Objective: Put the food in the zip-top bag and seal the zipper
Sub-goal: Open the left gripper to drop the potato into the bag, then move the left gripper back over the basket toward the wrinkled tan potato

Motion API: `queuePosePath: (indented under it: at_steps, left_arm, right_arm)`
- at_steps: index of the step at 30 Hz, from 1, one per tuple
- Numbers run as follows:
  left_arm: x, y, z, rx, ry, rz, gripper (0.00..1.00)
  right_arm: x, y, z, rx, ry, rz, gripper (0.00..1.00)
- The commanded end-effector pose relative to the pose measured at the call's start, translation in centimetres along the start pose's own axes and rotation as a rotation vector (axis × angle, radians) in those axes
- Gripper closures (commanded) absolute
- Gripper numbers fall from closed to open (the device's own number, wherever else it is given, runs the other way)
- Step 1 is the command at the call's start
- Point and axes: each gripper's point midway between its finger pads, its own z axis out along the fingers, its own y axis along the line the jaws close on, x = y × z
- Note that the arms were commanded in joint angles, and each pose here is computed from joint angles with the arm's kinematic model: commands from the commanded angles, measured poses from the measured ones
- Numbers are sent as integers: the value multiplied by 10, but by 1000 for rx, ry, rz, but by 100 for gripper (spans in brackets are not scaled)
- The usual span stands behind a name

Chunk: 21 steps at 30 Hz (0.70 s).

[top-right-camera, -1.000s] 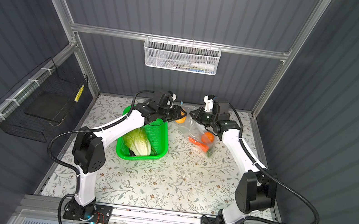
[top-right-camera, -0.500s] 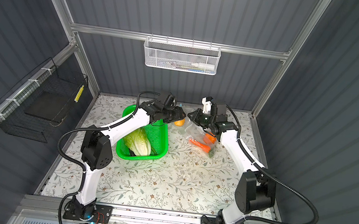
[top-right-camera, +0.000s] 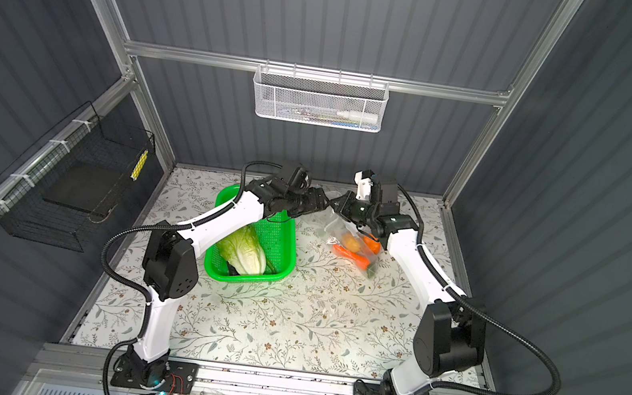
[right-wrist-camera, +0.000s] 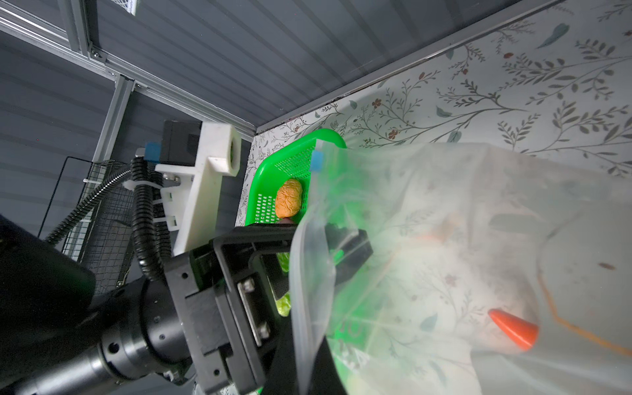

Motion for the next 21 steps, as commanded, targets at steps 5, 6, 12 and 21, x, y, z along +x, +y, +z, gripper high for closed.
queuePosePath:
  at_steps: [5,6,12,21]
  left_arm:
    - [-32,-50,-44,132,-104,-3,16]
    - [-34,-51,-46,137,-107,-7,16]
    - [-42,-56,-62,161,-149,-41,15]
    - [-62,6,-86,-81,-274,20,14]
  right_arm:
    - [2,5,-5,-8,-9,-10,100]
    - [3,4,-5,-6,-6,-6,100]
    - [4,0,-4,4,-7,1,100]
    - [4,-4,-1,13,-6,4,100]
